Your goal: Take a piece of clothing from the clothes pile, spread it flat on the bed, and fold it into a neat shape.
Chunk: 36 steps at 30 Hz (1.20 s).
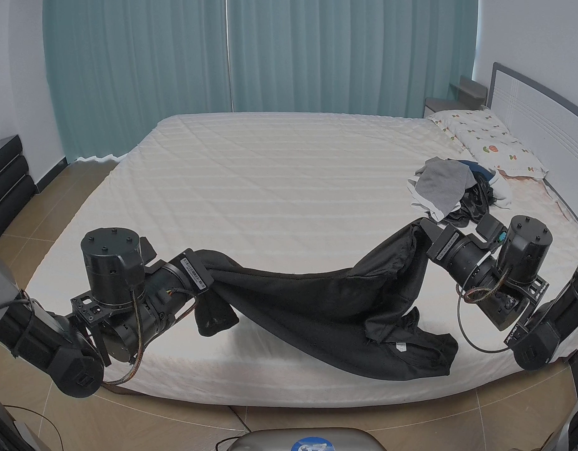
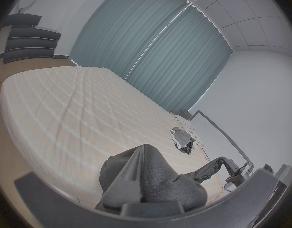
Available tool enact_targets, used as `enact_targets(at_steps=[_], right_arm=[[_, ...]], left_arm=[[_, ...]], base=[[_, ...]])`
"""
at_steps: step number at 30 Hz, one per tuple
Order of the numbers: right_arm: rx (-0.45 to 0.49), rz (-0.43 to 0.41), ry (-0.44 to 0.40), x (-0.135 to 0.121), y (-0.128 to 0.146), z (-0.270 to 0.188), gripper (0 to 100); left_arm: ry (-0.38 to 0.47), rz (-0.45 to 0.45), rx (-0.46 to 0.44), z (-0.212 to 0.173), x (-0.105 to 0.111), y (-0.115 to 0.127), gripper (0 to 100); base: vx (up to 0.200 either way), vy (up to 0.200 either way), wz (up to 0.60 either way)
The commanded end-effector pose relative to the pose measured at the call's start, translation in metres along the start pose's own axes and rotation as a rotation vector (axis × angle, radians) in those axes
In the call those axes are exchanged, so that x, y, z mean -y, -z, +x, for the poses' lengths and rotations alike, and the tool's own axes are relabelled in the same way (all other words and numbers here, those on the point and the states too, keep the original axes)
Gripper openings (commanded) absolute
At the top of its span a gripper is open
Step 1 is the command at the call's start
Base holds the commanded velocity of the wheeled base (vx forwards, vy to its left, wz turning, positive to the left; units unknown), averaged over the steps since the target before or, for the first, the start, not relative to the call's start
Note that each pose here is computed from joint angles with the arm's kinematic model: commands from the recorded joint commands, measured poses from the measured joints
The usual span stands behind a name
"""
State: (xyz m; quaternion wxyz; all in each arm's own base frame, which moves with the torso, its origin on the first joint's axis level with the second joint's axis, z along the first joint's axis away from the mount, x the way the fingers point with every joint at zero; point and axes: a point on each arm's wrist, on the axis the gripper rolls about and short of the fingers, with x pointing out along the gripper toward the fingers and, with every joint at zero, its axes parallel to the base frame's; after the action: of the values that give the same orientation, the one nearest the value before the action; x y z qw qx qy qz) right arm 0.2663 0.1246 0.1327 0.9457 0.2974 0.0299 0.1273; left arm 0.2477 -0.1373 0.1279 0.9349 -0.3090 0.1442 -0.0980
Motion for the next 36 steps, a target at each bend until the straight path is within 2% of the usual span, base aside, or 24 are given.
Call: enact_targets(at_steps=[1, 7, 18, 22, 27, 30, 31, 36], right_arm=[[-0.003, -0.001, 0.001, 0.000, 0.001, 0.000, 0], [-0.011, -0.003, -0.004, 0.001, 0.002, -0.001, 0], [-0.022, -0.005, -0.006, 0.001, 0.003, -0.005, 0], [-0.015, -0.008, -0.031, -0.006, -0.002, -0.012, 0], [0.111, 0.002, -0.136, -0.029, -0.046, -0.038, 0], [0.147, 0.002, -0.199, -0.041, -0.071, -0.051, 0], [0.181, 0.002, -0.225, -0.053, -0.094, -0.061, 0], [0.257, 0.005, -0.247, -0.084, -0.159, -0.090, 0]], left_arm=[[-0.003, 0.005, -0.014, 0.000, -0.001, 0.004, 0], [-0.003, 0.007, -0.018, 0.000, -0.001, 0.005, 0], [0.010, 0.032, -0.043, -0.005, 0.002, 0.011, 0], [0.024, 0.030, -0.033, -0.009, 0.005, 0.008, 0], [0.103, -0.001, 0.056, -0.029, 0.021, -0.018, 0], [0.137, -0.013, 0.095, -0.039, 0.031, -0.034, 0], [0.148, -0.018, 0.111, -0.044, 0.042, -0.049, 0], [0.158, -0.023, 0.126, -0.068, 0.071, -0.092, 0]], base=[[0.000, 0.000, 0.00], [0.000, 0.000, 0.00], [-0.200, 0.000, 0.00], [-0.200, 0.000, 0.00], [0.000, 0.000, 0.00], [0.000, 0.000, 0.00], [0.000, 0.000, 0.00], [0.000, 0.000, 0.00]])
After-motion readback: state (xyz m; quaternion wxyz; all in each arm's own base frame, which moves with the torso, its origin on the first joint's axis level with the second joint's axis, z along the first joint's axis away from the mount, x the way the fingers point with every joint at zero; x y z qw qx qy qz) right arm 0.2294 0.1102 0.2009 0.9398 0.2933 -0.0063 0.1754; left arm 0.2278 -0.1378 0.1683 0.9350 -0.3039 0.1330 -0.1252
